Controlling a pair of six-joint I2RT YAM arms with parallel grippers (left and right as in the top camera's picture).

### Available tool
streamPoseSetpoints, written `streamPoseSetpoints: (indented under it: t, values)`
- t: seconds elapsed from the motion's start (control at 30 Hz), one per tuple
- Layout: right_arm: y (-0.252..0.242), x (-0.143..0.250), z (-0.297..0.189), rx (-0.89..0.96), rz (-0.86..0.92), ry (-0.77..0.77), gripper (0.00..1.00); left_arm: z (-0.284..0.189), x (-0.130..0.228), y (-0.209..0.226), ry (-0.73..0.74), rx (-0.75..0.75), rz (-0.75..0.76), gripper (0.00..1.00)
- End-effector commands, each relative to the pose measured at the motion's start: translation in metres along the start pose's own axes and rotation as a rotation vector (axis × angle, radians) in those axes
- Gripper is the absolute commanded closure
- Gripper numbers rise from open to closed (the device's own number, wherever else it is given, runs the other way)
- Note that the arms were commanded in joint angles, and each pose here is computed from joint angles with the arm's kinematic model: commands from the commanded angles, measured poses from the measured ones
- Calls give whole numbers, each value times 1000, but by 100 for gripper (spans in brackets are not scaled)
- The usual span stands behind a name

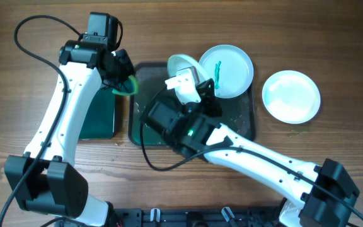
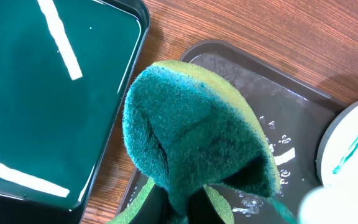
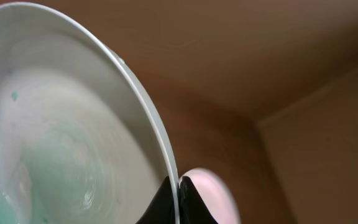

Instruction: Clean dirty plates on tray and stack at the side

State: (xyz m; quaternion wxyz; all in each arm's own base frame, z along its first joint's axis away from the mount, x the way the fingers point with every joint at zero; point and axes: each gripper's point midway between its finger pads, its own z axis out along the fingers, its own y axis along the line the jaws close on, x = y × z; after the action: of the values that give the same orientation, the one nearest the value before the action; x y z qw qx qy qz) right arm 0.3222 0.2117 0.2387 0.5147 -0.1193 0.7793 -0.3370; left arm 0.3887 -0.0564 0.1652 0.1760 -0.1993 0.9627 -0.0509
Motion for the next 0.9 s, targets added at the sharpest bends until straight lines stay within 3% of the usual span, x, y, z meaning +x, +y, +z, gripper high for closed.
streamPoseSetpoints:
  t: [0.0, 0.33, 0.6, 0.73, 0.87]
  values:
    - [-38, -25, -16, 182, 4, -106, 96, 0, -4, 0, -14, -4, 14, 96]
    - [-26, -22, -14, 117, 13, -85, 96, 0, -4, 0, -14, -4, 14, 96]
    - [52, 26, 7, -411, 31, 212, 96, 0, -4, 0, -14, -4, 14, 96]
    - [79, 44, 24, -739, 212, 438, 96, 0, -4, 0, -13, -4, 14, 96]
    - [63, 53, 59, -947, 446, 602, 96, 0, -4, 0, -13, -4, 14, 96]
